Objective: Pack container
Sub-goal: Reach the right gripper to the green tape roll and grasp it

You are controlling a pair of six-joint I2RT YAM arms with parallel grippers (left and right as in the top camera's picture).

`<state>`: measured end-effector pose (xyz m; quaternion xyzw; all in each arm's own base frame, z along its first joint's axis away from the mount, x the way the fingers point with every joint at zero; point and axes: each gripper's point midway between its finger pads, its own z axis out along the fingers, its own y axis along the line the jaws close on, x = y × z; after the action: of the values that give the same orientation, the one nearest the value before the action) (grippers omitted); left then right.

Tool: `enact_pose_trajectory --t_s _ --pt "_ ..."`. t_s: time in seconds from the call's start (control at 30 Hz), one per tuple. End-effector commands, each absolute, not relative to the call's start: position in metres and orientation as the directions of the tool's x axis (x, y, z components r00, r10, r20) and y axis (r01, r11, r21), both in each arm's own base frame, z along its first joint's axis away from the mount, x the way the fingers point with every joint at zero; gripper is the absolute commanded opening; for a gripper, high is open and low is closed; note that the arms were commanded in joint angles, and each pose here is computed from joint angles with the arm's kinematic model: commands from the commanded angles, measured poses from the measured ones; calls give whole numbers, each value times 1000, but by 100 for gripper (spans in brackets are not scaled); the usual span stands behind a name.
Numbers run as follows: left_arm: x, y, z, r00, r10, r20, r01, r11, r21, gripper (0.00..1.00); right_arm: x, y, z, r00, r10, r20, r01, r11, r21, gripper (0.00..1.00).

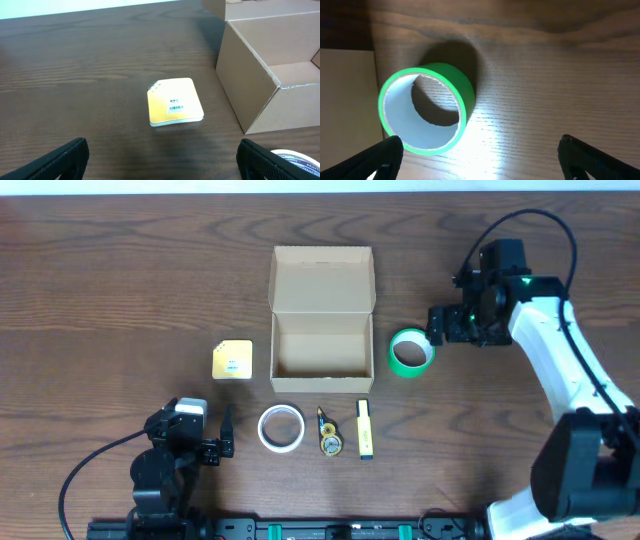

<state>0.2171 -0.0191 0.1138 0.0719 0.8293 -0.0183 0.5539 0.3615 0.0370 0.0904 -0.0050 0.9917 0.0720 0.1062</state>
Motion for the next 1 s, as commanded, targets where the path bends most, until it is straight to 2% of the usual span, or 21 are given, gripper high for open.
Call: enact_pose_trajectory --t_s 0.0,0.13,0.23,0.3,0.37,0.43,0.5,0.53,0.57,0.6,0.7,0.8,0.97 --pt "216 -20 105 -392 112 -913 153 987 55 95 366 41 82 -980 -21 -197 -51 988 147 99" --pt "216 -20 105 -392 112 -913 154 987 55 95 370 49 60 -986 -42 -162 -66 987 147 98" --pt "216 -20 105 -392 112 -913 153 987 55 95 372 60 44 -987 -72 -142 -92 985 146 90" --pt "216 -20 105 -392 112 -913 154 987 55 95 371 62 25 -991 -82 -104 -93 990 104 92" --pt "216 -20 105 -392 112 -913 154 987 55 95 369 64 16 -993 -89 -84 -97 990 104 86" --pt "216 -20 105 -392 112 -913 154 987 55 95 369 65 9 -993 -90 -73 -97 990 103 63" --pt "216 -20 105 -392 112 -913 153 987 55 95 371 65 8 -993 -90 -81 -98 990 103 46" --pt "216 -20 105 -392 112 -913 154 987 55 95 374 65 9 -992 -90 -91 -99 990 103 23" --pt "216 -20 105 -392 112 -913 154 987 55 95 375 65 9 -991 -90 -95 -99 990 103 7" --pt "216 -20 105 -392 112 -913 154 987 55 95 375 65 9 -991 -90 -96 -99 990 104 1" --pt "216 -20 105 -392 112 -913 153 987 55 95 378 64 17 -989 -88 -116 -100 990 100 1" --pt "216 -20 105 -392 112 -913 154 987 55 96 392 61 54 -975 -88 -202 -104 992 70 1" --pt "216 -20 105 -392 112 -913 154 987 55 95 393 66 183 -875 -138 -464 -148 989 -14 1"
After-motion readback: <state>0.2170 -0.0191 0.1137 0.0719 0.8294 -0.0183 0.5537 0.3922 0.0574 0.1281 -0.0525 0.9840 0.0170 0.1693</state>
